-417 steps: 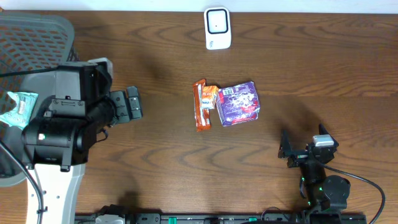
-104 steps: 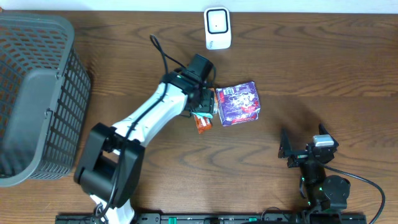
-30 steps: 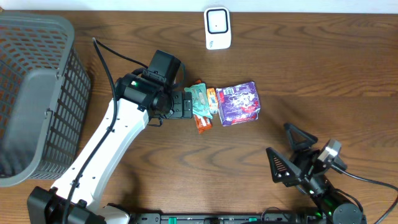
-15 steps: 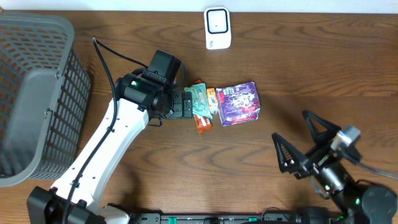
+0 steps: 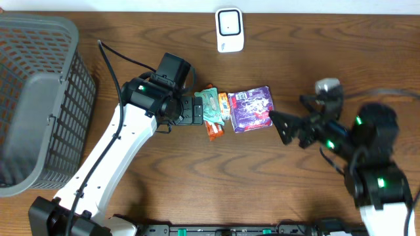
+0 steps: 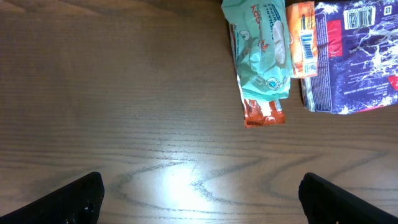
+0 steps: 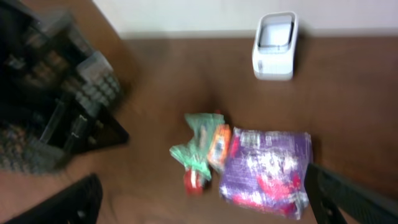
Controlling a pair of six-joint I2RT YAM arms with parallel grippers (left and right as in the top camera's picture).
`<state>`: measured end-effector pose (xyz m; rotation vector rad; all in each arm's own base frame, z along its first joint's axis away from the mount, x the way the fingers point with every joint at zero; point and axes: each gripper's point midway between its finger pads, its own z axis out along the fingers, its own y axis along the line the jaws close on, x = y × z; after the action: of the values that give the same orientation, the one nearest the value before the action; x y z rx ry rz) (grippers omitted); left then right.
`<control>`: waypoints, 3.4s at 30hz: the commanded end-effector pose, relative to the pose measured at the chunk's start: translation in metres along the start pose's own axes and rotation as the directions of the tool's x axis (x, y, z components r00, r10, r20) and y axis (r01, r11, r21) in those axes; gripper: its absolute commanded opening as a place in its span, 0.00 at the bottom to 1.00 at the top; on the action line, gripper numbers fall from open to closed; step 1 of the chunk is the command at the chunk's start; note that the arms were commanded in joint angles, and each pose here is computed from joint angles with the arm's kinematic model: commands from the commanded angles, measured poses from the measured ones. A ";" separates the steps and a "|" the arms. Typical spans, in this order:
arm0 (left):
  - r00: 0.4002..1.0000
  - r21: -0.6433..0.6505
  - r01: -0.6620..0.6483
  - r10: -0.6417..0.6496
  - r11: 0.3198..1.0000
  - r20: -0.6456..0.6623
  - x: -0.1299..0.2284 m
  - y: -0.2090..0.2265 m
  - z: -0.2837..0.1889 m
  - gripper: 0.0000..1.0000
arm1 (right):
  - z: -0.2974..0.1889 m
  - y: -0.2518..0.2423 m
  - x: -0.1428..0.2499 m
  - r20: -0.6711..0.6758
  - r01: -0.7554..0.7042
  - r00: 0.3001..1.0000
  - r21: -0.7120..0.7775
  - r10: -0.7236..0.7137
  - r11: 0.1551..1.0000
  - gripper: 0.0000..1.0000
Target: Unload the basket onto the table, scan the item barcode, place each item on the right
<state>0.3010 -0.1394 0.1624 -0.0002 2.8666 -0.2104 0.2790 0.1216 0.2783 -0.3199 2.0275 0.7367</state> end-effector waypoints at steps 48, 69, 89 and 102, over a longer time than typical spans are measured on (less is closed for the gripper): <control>1.000 -0.014 -0.013 0.013 1.000 -0.004 0.000 0.002 0.002 1.00 | 0.157 -0.123 0.118 -0.575 -0.232 0.747 0.247 0.335 0.941 0.99; 1.000 -0.014 -0.013 0.013 1.000 -0.004 0.000 0.002 0.002 1.00 | 0.153 -0.125 0.132 -0.619 -0.281 0.673 0.292 0.405 0.914 0.01; 1.000 -0.014 -0.013 0.013 1.000 -0.004 0.000 0.002 0.002 1.00 | 0.024 -0.213 0.098 -0.429 0.303 0.759 0.899 0.490 0.317 0.01; 1.000 -0.014 -0.013 0.013 1.000 -0.004 0.000 0.002 0.002 1.00 | 0.066 -0.196 0.117 -0.515 0.370 0.743 0.848 0.426 0.380 0.14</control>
<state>0.3011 -0.1389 0.1624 -0.0008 2.8661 -0.2067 0.3568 0.0081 0.0842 0.2338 2.8063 -0.7494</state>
